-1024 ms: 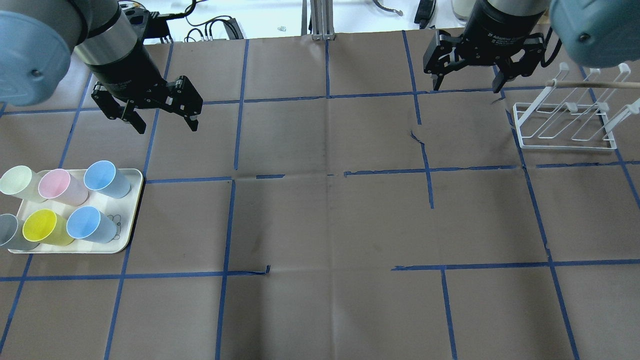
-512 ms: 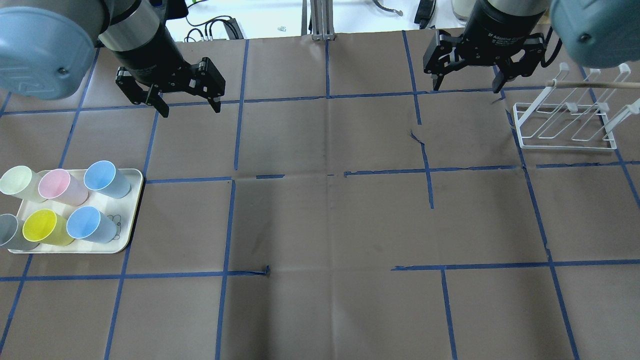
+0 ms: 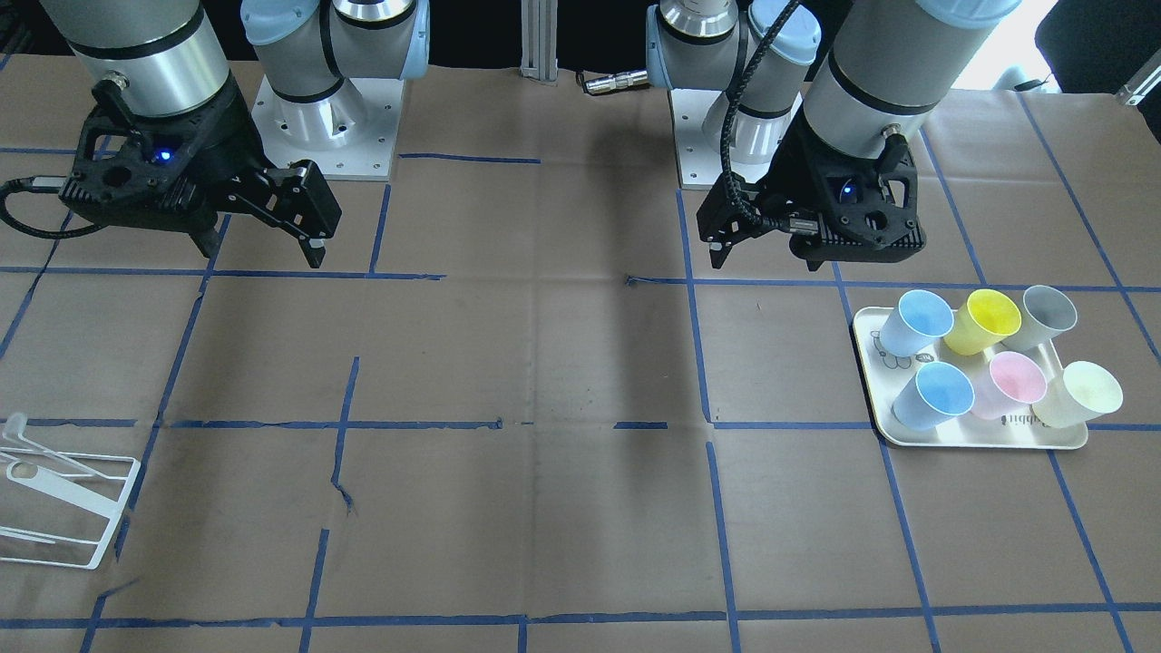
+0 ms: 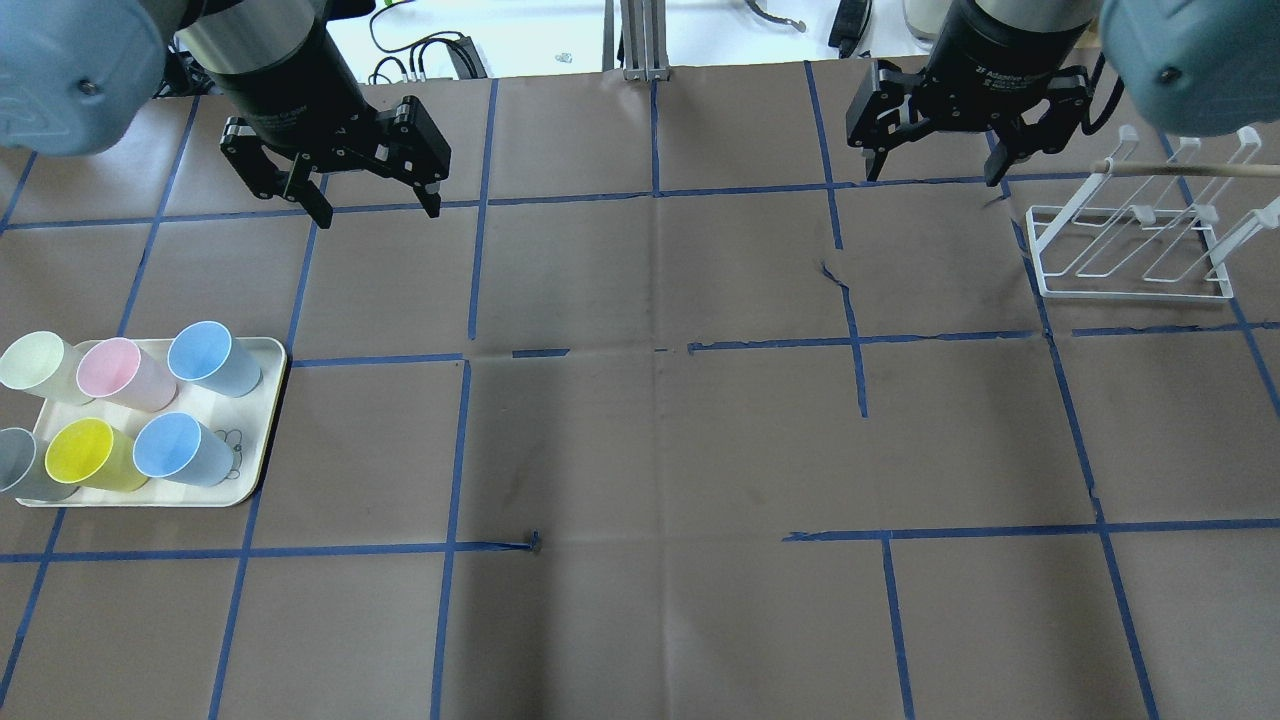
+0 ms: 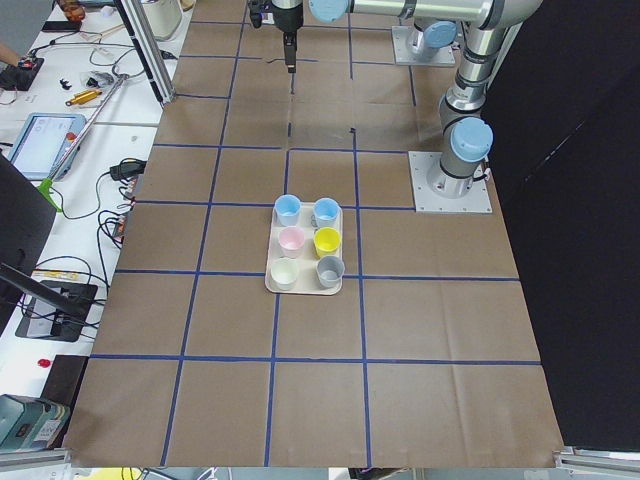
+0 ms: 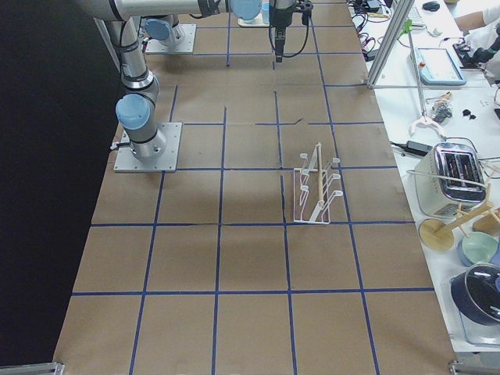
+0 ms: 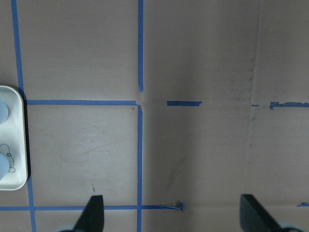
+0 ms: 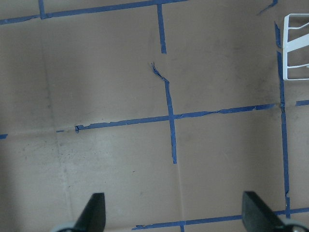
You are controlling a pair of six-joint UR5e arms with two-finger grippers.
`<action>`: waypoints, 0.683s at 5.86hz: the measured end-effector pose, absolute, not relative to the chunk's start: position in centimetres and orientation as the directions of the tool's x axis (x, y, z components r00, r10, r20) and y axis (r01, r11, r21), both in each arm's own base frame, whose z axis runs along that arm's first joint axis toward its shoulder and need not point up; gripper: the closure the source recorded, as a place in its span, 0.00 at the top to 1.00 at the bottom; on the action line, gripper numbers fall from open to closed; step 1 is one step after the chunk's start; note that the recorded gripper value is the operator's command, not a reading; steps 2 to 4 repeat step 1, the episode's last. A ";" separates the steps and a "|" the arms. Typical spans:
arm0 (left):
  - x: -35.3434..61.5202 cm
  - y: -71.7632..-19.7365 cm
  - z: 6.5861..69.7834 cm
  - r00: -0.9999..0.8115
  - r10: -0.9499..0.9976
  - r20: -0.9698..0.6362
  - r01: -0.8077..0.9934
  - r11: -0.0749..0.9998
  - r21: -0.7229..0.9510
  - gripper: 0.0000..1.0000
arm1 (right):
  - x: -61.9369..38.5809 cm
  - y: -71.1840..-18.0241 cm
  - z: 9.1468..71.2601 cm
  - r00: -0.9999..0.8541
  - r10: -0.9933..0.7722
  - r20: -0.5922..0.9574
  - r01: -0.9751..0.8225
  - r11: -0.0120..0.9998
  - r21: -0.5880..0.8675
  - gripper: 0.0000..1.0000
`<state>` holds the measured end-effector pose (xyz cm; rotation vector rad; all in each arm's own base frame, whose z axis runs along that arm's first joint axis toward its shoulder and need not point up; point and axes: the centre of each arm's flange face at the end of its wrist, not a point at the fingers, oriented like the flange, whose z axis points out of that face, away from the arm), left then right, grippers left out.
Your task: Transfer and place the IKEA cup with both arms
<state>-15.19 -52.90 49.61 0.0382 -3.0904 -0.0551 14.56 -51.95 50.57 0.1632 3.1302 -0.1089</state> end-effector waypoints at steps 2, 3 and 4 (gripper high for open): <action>-15.2 -52.8 49.9 -0.998 -0.026 0.049 -0.025 0.999 0.036 0.98 | 14.6 -52.0 50.6 -0.995 0.104 -0.009 0.104 0.992 -0.069 1.00; -15.2 -52.8 49.9 -0.998 -0.026 0.049 -0.025 0.999 0.036 0.98 | 14.6 -52.0 50.6 -0.995 0.104 -0.009 0.104 0.992 -0.069 1.00; -15.2 -52.8 49.9 -0.998 -0.026 0.049 -0.025 0.999 0.036 0.98 | 14.6 -52.0 50.6 -0.995 0.104 -0.009 0.104 0.992 -0.069 1.00</action>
